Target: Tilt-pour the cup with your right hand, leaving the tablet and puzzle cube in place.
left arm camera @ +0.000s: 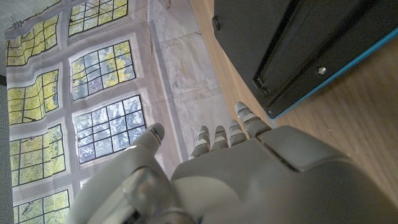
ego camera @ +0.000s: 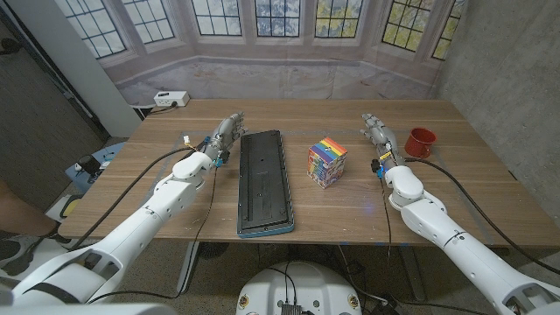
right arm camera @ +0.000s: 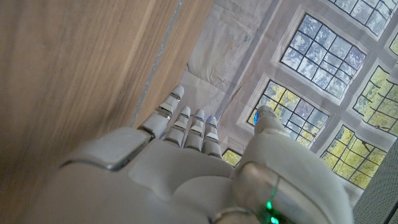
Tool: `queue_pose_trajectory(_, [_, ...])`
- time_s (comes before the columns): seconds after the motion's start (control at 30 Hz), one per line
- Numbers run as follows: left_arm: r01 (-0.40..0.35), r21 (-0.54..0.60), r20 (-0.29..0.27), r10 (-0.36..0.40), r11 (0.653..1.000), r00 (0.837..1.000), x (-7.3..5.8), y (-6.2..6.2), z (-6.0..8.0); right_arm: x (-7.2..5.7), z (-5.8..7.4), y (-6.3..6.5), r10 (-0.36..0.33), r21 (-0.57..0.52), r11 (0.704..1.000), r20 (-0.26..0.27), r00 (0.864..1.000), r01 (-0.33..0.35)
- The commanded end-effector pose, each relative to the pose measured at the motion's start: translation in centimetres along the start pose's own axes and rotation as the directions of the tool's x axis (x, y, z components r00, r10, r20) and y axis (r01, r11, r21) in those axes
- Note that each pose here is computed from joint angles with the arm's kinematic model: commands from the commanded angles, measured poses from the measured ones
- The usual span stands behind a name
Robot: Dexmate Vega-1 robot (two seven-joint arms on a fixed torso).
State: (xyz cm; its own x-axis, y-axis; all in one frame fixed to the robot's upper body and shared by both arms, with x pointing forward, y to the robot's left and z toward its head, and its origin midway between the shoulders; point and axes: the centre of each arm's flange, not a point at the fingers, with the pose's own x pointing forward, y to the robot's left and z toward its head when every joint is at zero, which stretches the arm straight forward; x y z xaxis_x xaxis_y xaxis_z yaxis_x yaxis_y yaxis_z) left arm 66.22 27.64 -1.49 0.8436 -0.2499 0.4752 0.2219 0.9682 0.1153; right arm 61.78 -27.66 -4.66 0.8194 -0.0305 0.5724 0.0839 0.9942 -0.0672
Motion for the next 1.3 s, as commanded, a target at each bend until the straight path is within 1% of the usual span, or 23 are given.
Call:
queue_pose_trajectory(0.03, [0.004, 0.005, 0.004, -0.004, 1.000, 1.000, -0.5, -0.6, -0.2, -1.5, 1.1, -0.2, -0.063, -0.085, 0.994, 0.019, 0.998, 0.065])
queue_pose_trajectory(0.23, [-0.001, 0.014, 0.012, 0.001, 1.000, 1.000, -1.0, -0.9, -0.1, -2.3, 1.3, -0.5, -0.095, -0.118, 0.988, 0.019, 0.995, 0.096])
queue_pose_trajectory(0.47, [-0.007, 0.019, 0.017, 0.007, 1.000, 1.000, -1.3, -1.1, 0.0, -3.1, 1.4, -0.8, -0.133, -0.129, 0.983, 0.009, 0.991, 0.133])
queue_pose_trajectory(0.5, [-0.011, 0.035, 0.031, 0.010, 0.999, 0.999, -1.4, -1.1, 0.4, -3.4, 1.4, -0.9, -0.151, -0.138, 0.979, 0.012, 0.988, 0.152])
queue_pose_trajectory(0.6, [-0.015, 0.033, 0.057, 0.013, 0.999, 0.998, -1.4, -1.2, 0.8, -3.8, 1.7, -1.0, -0.173, -0.167, 0.971, 0.013, 0.985, 0.173])
queue_pose_trajectory(0.73, [-0.011, 0.037, 0.072, 0.008, 0.999, 0.997, -1.4, -1.2, 1.3, -4.3, 1.9, -1.2, -0.209, -0.188, 0.960, 0.017, 0.978, 0.208])
queue_pose_trajectory(1.0, [-0.015, 0.040, 0.080, 0.011, 0.999, 0.997, -1.5, -1.2, 1.7, -4.9, 1.9, -1.5, -0.251, -0.228, 0.942, 0.012, 0.968, 0.247])
queue_pose_trajectory(1.17, [-0.009, 0.054, 0.077, 0.005, 0.999, 0.997, -1.7, -1.4, 2.1, -5.2, 1.9, -1.9, -0.282, -0.255, 0.927, 0.012, 0.959, 0.276])
queue_pose_trajectory(1.3, [-0.024, 0.054, 0.087, 0.019, 0.998, 0.996, -2.0, -1.5, 2.4, -5.5, 1.7, -2.1, -0.302, -0.262, 0.919, 0.010, 0.953, 0.294])
